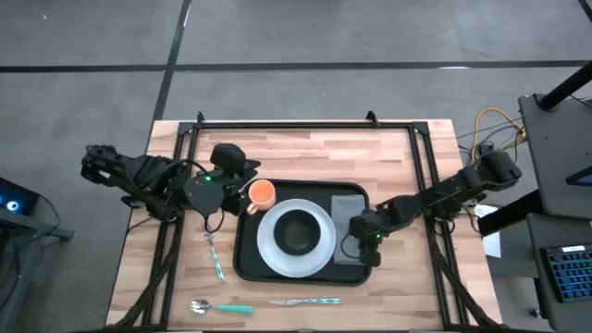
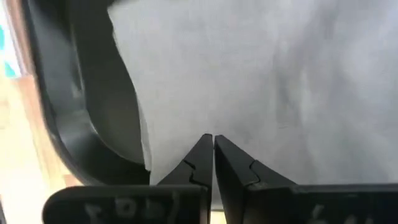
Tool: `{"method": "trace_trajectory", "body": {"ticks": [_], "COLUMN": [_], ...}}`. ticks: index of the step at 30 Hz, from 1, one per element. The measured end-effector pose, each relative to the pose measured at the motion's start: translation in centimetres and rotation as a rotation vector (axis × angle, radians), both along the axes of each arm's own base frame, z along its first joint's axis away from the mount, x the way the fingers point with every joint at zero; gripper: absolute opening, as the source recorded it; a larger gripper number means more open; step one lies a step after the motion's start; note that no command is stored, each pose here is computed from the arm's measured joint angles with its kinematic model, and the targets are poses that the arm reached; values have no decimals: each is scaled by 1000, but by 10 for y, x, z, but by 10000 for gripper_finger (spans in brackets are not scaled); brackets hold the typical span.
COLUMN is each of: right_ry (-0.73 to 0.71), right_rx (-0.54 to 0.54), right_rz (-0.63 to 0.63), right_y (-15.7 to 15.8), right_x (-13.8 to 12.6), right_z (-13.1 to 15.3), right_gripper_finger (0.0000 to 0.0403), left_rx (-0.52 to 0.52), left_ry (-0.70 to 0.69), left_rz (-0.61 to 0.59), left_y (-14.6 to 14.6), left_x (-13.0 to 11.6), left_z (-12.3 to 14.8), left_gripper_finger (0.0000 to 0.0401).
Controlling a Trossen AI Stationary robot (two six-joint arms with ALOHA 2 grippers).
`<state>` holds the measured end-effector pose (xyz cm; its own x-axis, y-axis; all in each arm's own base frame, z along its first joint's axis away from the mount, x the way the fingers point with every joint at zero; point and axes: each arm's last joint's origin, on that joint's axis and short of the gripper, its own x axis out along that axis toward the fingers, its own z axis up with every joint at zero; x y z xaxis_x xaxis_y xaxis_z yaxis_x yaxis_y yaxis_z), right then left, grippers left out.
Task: Set up tray
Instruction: Put the gray napkin on the black serving tray to the right of the white plate, then put the blue fork on top of the gray napkin
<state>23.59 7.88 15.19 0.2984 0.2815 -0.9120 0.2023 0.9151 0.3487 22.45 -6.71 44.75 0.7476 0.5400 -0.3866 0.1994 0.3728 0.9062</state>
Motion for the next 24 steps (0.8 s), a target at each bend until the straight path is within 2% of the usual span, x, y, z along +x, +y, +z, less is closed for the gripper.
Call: {"method": "trace_trajectory", "body": {"ticks": [3,5,7,9,12,14,17,22,24], "right_ry": [-110,-196,-280,-379,-523,-611,-713,-727,-729], "right_rx": [14,-25,-140,-302,-483,-502,-469,-511,-542], "right_rz": [8,5,-19,-93,-196,-200,-209,-266,-281], "right_y": [-4,-7,-12,-20,-29,-30,-29,-33,-35], "right_x": [1,0,-4,-8,-13,-15,-16,-17,-17], "right_z": [25,44,63,81,104,116,128,130,130], "right_gripper_finger": [8,8,8,8,8,8,8,8,8], "left_rx": [-64,-137,-272,-447,-637,-705,-840,-1074,-1128], "left_ry": [-71,-171,-302,-431,-550,-585,-612,-550,-527], "left_rz": [70,167,277,377,517,594,710,915,1002], "left_y": [1,3,4,5,6,6,4,1,1], "left_x": [-1,-2,-4,-6,-10,-11,-9,-8,-9], "left_z": [1,2,1,-1,-9,-16,-33,-66,-75], "left_gripper_finger": [110,110,110,110,109,106,99,84,77]}}
